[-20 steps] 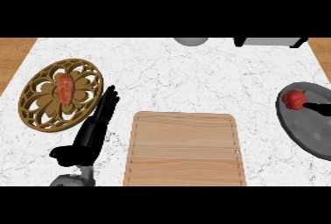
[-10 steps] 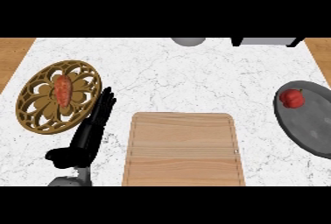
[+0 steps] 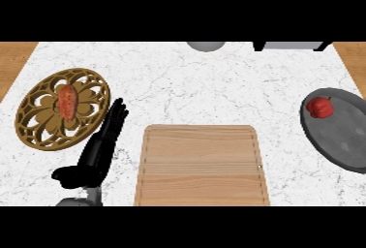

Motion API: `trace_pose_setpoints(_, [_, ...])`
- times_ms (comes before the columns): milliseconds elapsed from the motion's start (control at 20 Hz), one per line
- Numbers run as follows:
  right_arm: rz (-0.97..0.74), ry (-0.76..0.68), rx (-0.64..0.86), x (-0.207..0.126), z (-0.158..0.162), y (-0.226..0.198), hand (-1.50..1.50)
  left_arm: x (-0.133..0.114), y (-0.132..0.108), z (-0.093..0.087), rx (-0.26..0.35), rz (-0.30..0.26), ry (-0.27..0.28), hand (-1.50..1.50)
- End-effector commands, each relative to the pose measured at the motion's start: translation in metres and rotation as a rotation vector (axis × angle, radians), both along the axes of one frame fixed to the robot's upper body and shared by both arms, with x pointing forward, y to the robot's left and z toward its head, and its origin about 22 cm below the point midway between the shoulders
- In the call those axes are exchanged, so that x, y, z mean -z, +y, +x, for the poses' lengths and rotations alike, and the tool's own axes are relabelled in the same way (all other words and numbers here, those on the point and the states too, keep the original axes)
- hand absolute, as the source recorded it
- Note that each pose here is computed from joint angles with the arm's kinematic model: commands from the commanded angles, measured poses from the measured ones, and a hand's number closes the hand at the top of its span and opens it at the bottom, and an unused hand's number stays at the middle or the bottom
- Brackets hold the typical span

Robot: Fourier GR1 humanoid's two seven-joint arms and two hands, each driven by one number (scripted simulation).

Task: Pick the bell pepper from the cutting board and place it in the pan

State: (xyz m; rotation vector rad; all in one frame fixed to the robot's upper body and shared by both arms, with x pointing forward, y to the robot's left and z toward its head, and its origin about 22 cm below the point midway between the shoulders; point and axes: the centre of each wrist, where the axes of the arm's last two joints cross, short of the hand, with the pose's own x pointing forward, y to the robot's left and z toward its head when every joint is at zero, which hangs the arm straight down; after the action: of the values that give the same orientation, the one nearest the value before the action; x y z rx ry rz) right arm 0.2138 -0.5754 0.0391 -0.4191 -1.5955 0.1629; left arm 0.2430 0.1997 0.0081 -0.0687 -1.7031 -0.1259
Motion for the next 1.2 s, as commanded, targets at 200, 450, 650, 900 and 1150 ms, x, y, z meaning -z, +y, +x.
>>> trace_pose_setpoints(200, [0.072, -0.113, -0.173, 0.007, -0.010, 0.000, -1.50, -0.005, -0.007, 0.015, 0.000, -0.005, 0.015, 0.00])
trace_pose_setpoints(450, [0.048, -0.101, -0.153, 0.006, -0.042, -0.015, -1.50, 0.008, 0.006, -0.005, 0.011, -0.003, 0.004, 0.00])
trace_pose_setpoints(650, [0.012, -0.077, -0.148, 0.017, -0.053, -0.014, -1.50, 0.008, 0.010, 0.002, -0.002, -0.004, 0.015, 0.00])
trace_pose_setpoints(900, [-0.011, -0.062, -0.140, 0.014, -0.056, -0.016, -1.50, 0.002, 0.012, -0.010, 0.015, -0.006, 0.032, 0.00])
trace_pose_setpoints(1150, [-0.101, -0.120, -0.124, 0.004, -0.064, -0.024, -1.50, -0.001, 0.016, 0.006, 0.000, -0.005, -0.006, 0.00])
